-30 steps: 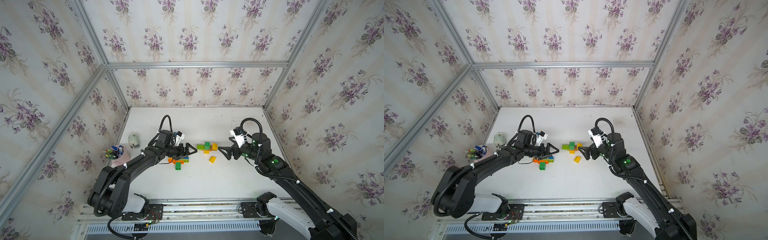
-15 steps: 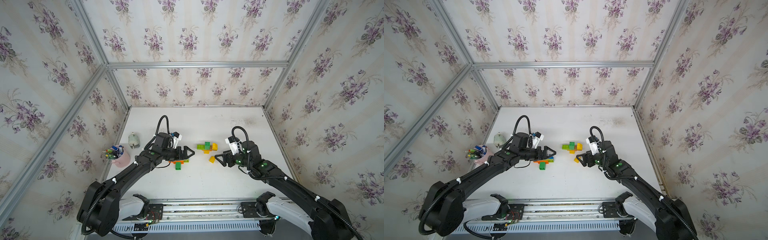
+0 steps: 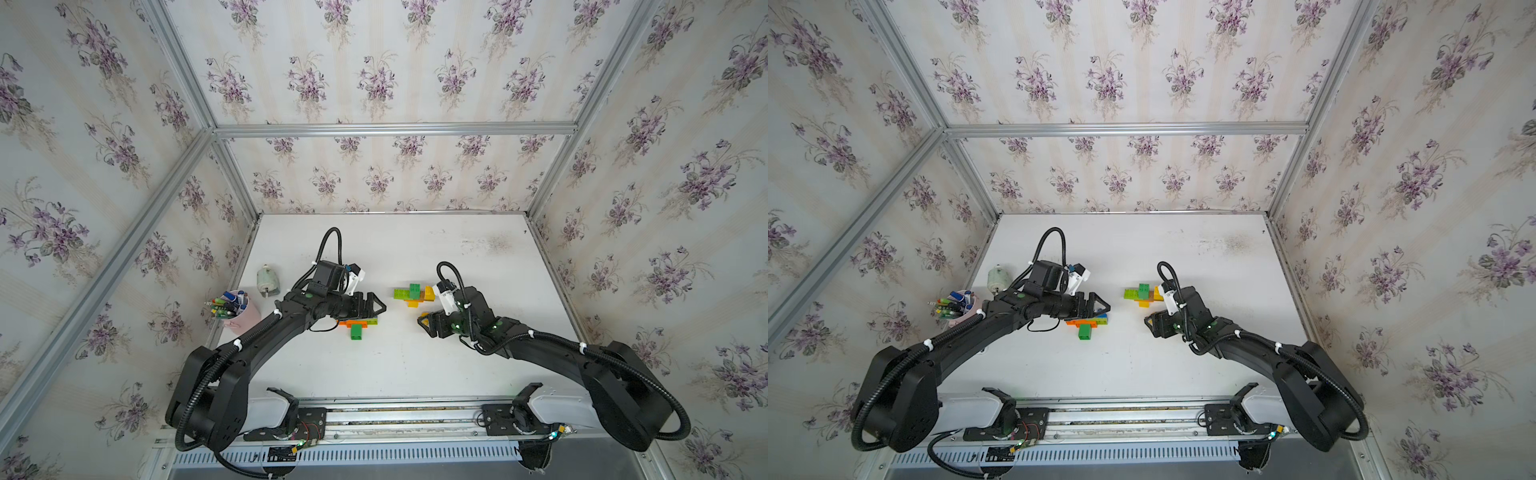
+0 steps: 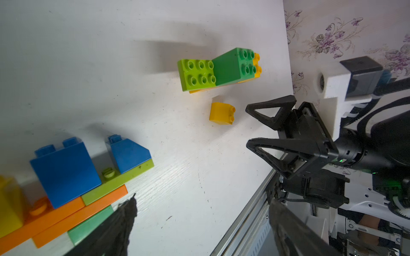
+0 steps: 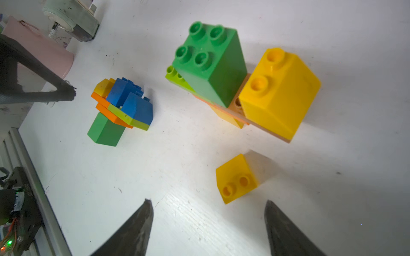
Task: Assemble a fork with lego
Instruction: Adjust the lego brick at the center of the board.
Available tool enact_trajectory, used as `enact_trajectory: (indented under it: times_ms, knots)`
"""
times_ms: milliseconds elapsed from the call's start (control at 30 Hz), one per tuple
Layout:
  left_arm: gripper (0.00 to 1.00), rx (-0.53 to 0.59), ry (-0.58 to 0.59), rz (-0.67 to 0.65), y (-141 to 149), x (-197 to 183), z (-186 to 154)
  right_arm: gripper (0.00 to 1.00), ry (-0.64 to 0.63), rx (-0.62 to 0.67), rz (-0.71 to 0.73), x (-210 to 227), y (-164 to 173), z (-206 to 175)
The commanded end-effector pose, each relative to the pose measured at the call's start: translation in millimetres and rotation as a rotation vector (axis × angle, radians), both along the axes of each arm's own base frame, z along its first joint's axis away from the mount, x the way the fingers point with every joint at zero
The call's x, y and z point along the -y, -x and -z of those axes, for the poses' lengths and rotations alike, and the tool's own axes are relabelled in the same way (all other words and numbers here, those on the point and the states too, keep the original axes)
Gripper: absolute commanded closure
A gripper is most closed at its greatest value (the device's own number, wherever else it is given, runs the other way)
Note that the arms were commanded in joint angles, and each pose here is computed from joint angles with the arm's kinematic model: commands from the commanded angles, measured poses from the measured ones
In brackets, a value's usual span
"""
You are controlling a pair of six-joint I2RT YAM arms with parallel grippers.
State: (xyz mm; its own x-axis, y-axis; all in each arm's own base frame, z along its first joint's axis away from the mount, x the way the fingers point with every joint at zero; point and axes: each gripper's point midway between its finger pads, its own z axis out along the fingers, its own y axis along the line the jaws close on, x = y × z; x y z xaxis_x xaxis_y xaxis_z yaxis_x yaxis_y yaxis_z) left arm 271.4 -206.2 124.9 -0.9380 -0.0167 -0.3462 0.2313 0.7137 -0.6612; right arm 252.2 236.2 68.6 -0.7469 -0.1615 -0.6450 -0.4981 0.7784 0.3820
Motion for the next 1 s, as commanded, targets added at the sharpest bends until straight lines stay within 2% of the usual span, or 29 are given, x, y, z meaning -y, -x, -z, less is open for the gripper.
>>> enact_trajectory:
  times_ms: [0, 233, 633, 967]
  knots:
    - [0.05, 0.020, -0.015, 0.007, -1, -6, 1, 0.23, -0.002, 0.056, -0.005, -7, -12, -2]
    - [0.07, 0.019, -0.011, -0.016, -2, -16, 1, 0.26, 0.044, 0.059, -0.050, -17, -14, 13]
    - [0.07, 0.006, 0.013, -0.027, 3, -23, 0, 0.42, 0.200, 0.053, -0.140, -31, 0, 42]
    - [0.08, 0.002, 0.011, -0.034, 6, -25, 3, 0.60, 0.244, 0.038, -0.182, -38, 5, 52]
